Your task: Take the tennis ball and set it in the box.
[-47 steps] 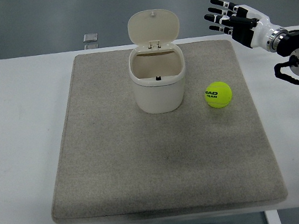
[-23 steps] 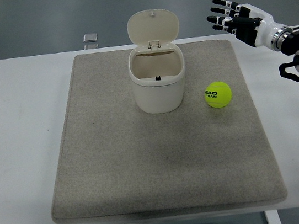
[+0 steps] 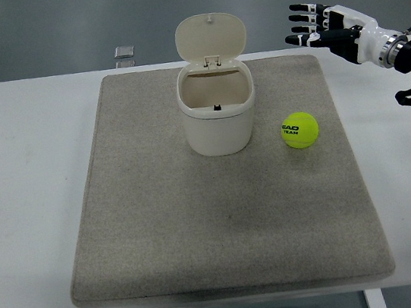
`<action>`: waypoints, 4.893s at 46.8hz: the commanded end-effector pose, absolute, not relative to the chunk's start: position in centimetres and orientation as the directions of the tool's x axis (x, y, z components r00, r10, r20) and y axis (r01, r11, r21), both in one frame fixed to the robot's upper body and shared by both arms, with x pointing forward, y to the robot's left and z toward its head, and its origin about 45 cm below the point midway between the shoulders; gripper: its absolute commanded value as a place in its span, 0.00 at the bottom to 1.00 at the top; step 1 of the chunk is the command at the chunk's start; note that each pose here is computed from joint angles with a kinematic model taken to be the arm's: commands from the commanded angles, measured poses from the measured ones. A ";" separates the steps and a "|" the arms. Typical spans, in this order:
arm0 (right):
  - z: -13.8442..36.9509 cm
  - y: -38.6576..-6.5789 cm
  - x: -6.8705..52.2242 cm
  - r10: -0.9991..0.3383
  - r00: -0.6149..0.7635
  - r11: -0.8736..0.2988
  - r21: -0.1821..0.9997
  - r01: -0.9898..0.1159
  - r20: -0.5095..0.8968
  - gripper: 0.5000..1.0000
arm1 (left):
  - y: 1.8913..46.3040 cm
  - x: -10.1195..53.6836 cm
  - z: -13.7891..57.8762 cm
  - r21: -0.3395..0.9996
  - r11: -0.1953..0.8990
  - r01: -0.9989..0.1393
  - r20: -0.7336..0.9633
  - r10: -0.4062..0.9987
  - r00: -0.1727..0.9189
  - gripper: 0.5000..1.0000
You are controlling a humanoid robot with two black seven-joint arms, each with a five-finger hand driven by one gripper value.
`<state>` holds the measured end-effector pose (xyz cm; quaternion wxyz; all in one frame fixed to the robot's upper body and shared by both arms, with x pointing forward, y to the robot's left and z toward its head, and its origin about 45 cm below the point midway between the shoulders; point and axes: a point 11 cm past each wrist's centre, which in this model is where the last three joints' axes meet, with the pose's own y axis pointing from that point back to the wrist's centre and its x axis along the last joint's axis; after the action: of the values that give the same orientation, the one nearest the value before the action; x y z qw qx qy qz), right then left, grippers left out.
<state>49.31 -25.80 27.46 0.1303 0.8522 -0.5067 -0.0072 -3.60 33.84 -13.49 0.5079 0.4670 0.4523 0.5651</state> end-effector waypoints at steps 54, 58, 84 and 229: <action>25.7 -26.0 42.5 -0.220 0.666 -0.651 0.401 -0.644 0.713 0.86 | 33.9 -3.6 -13.5 0.985 -0.076 -0.152 0.070 0.996 -0.048 0.98; 25.2 -26.3 42.5 -0.206 0.650 -0.638 0.403 -0.656 0.732 0.86 | 33.9 -3.7 -13.5 0.986 -0.077 -0.151 0.070 0.996 -0.048 0.98; 22.4 -25.2 42.4 -0.187 0.628 -0.621 0.404 -0.671 0.756 0.86 | 33.8 -3.7 -13.5 0.986 -0.075 -0.151 0.068 0.997 -0.047 0.98; 34.7 -13.0 44.9 -0.208 0.617 -0.824 0.204 -0.529 0.759 0.22 | 33.8 -3.7 -13.5 0.986 -0.075 -0.151 0.068 0.996 -0.048 0.98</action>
<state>44.68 -12.95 34.89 0.2029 0.8769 -0.2054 0.3844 -3.65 33.84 -13.49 0.5077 0.4673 0.4525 0.5649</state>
